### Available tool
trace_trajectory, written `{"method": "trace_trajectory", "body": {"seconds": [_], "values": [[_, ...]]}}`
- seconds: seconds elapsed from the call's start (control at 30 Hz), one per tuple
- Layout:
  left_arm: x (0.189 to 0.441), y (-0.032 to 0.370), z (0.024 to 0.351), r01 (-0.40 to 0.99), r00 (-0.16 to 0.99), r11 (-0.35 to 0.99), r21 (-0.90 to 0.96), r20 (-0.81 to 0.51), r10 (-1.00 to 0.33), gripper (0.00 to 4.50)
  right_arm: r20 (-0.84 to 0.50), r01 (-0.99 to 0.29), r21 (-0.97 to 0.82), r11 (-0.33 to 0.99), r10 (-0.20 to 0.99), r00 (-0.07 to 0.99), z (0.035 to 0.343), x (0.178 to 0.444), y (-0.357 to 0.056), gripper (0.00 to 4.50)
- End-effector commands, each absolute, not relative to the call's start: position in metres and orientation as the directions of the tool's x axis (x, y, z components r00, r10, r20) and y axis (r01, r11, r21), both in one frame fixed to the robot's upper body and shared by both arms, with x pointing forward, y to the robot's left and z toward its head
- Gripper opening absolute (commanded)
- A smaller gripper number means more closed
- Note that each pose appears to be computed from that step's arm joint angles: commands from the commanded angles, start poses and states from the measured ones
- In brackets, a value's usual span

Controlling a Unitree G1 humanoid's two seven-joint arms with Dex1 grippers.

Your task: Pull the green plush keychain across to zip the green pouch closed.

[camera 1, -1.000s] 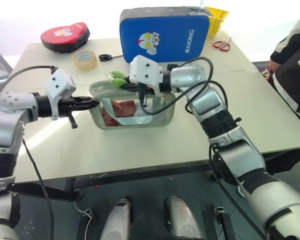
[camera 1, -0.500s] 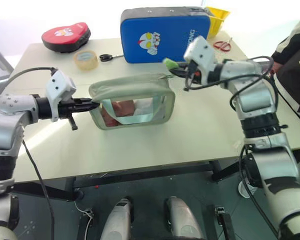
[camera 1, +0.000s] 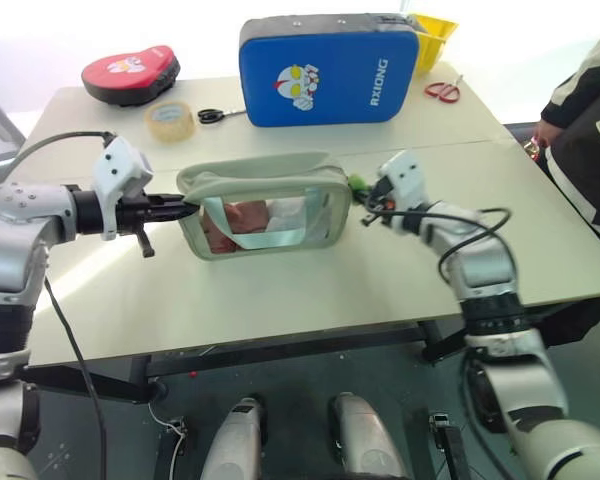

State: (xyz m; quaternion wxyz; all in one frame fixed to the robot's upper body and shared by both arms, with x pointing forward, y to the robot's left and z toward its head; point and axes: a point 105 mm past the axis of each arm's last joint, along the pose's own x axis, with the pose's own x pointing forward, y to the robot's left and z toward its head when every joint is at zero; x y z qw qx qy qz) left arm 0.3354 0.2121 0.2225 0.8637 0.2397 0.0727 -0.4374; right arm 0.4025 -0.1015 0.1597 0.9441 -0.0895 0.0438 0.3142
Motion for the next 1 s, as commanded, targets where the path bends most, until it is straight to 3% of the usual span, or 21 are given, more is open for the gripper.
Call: {"method": "trace_trajectory", "body": {"seconds": [0.03,0.37,0.63,0.77,0.93,0.97,1.0], "values": [[0.336,0.212,0.227,0.784,0.612,0.495,0.375,-0.33,-0.718,0.0,-0.12,-0.598,-0.111,0.793,0.587,0.801,0.16,0.399,-0.091,0.06],[0.335,0.213,0.225,0.779,0.618,0.501,0.376,-0.324,-0.717,0.0,-0.306,-0.629,-0.244,0.738,0.557,0.772,0.11,0.391,-0.11,0.06],[0.334,0.214,0.226,0.774,0.624,0.505,0.383,-0.322,-0.712,0.0,-0.188,-0.63,-0.23,0.742,0.601,0.777,0.153,0.401,-0.103,0.06],[0.333,0.216,0.226,0.772,0.626,0.505,0.386,-0.324,-0.709,0.0,-0.143,-0.679,-0.189,0.71,0.664,0.734,0.182,0.394,-0.104,1.54],[0.333,0.219,0.23,0.767,0.632,0.506,0.395,-0.326,-0.703,0.0,-0.188,-0.772,-0.24,0.589,0.752,0.632,0.215,0.374,-0.124,4.09],[0.333,0.219,0.23,0.766,0.633,0.507,0.396,-0.327,-0.702,0.0,-0.204,-0.782,-0.256,0.569,0.759,0.619,0.22,0.371,-0.13,4.43],[0.334,0.22,0.232,0.763,0.636,0.509,0.398,-0.325,-0.7,0.0,-0.234,-0.796,-0.298,0.528,0.768,0.597,0.229,0.368,-0.141,4.43]]}}
